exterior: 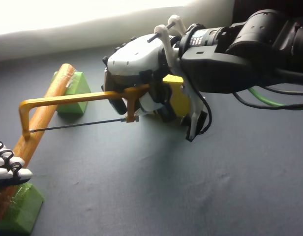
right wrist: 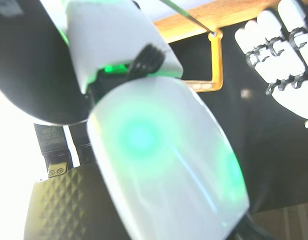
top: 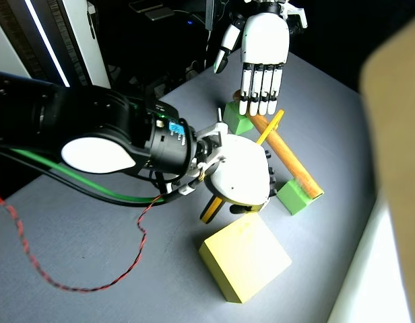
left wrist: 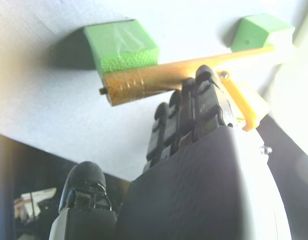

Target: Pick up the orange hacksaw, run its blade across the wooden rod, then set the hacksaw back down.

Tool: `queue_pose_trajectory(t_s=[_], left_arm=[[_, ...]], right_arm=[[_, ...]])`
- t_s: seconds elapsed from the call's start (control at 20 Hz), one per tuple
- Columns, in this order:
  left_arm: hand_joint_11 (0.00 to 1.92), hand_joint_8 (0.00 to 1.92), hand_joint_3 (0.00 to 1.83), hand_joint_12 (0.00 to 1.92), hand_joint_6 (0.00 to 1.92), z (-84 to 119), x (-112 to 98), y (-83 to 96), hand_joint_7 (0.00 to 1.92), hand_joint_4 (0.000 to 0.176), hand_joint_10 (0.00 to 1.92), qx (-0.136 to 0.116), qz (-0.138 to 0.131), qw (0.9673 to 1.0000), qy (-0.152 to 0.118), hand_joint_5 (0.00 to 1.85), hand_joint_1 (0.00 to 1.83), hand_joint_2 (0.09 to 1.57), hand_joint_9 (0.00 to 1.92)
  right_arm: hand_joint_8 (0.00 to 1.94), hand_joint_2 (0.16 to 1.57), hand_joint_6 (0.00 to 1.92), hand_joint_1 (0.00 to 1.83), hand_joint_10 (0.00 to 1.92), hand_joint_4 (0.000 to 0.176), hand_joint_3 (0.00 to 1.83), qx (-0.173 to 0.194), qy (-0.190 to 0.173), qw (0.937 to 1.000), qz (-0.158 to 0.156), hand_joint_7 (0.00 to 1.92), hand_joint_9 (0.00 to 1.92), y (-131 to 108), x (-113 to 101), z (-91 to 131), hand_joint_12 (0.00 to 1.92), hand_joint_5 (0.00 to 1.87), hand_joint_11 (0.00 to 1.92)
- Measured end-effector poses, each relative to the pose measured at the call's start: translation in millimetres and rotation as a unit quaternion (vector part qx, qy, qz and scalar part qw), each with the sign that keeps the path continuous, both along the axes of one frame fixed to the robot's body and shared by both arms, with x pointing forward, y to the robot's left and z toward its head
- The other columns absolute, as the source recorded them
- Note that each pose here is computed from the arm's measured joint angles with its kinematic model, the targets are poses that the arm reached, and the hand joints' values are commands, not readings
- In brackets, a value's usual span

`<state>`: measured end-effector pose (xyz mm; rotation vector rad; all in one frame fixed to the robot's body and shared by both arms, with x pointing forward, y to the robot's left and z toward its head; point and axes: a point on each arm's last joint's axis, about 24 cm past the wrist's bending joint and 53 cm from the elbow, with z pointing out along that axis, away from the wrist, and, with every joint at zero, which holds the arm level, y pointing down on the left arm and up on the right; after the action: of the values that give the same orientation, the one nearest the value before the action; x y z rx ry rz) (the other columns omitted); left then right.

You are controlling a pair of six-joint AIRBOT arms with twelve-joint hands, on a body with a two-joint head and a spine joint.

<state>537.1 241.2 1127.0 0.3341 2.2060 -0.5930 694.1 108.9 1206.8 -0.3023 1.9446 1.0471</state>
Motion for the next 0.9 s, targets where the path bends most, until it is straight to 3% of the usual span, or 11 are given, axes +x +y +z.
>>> queue_pose_trajectory(t_s=[0.05,0.2,0.25,0.55,0.6,0.7,0.85,0.9], left_arm=[[0.0,0.0,0.0,0.13,0.0,-1,0,-1.3,0.05,0.0,0.0,-0.001,-0.001,1.0,0.001,0.02,0.05,1.23,0.04],[0.0,0.0,0.0,0.15,0.0,-1,0,-0.9,0.07,0.0,0.0,-0.001,-0.001,1.0,0.001,0.04,0.06,1.23,0.05],[0.0,0.0,0.0,0.15,0.0,-1,0,-1.0,0.05,0.0,0.0,-0.001,-0.001,1.0,0.0,0.01,0.01,1.24,0.04],[0.0,0.0,0.0,0.14,0.01,0,0,-1.3,0.07,0.0,0.0,-0.002,-0.001,1.0,0.0,0.05,0.06,1.23,0.05],[0.0,0.0,0.0,0.16,0.0,0,0,-1.2,0.07,0.0,0.0,-0.002,-0.001,1.0,0.0,0.05,0.07,1.23,0.05],[0.0,0.0,0.0,0.11,0.0,0,0,-1.2,0.05,0.0,0.0,-0.002,-0.001,1.0,0.0,0.02,0.02,1.24,0.03],[0.0,0.0,0.0,0.19,0.0,0,0,-1.4,0.06,0.0,0.0,-0.002,-0.001,1.0,0.0,0.04,0.05,1.23,0.05],[0.0,0.0,0.0,0.18,0.0,0,0,-1.4,0.06,0.0,0.0,-0.002,-0.001,1.0,0.0,0.04,0.06,1.23,0.04]], right_arm=[[1.07,1.12,0.93,1.25,0.97,0.0,0.0,0.001,-0.007,1.0,-0.003,1.03,1.03,-6,2,3,1.26,0.93,0.93],[1.11,1.13,0.95,1.24,0.94,0.0,0.0,-0.002,-0.024,0.9996,-0.016,1.01,1.02,-29,8,14,1.29,0.92,0.9],[1.06,1.13,0.94,1.35,1.22,0.0,0.01,-0.004,-0.028,0.9994,-0.022,0.96,0.96,-40,10,19,1.28,0.88,0.91],[1.06,1.13,0.97,1.37,1.29,0.0,0.0,0.001,-0.024,0.9995,-0.02,0.94,0.95,-59,-8,29,1.28,0.85,0.91],[1.04,1.12,0.93,1.38,1.26,0.0,0.0,0.002,-0.023,0.9996,-0.019,0.94,0.96,-61,-11,29,1.27,0.88,0.92],[1.07,1.12,0.92,1.24,0.91,0.0,0.0,0.009,-0.013,0.9996,-0.024,1.03,1.05,-70,-16,30,1.25,0.94,0.94],[1.06,1.11,0.92,1.24,0.9,0.0,0.0,0.02,0.005,0.9992,-0.033,1.04,1.06,-86,-23,12,1.26,0.94,0.94],[1.02,1.12,0.93,1.35,1.18,0.0,0.0,0.016,0.018,0.9991,-0.036,0.98,0.99,-93,-28,-1,1.27,0.89,0.92]])
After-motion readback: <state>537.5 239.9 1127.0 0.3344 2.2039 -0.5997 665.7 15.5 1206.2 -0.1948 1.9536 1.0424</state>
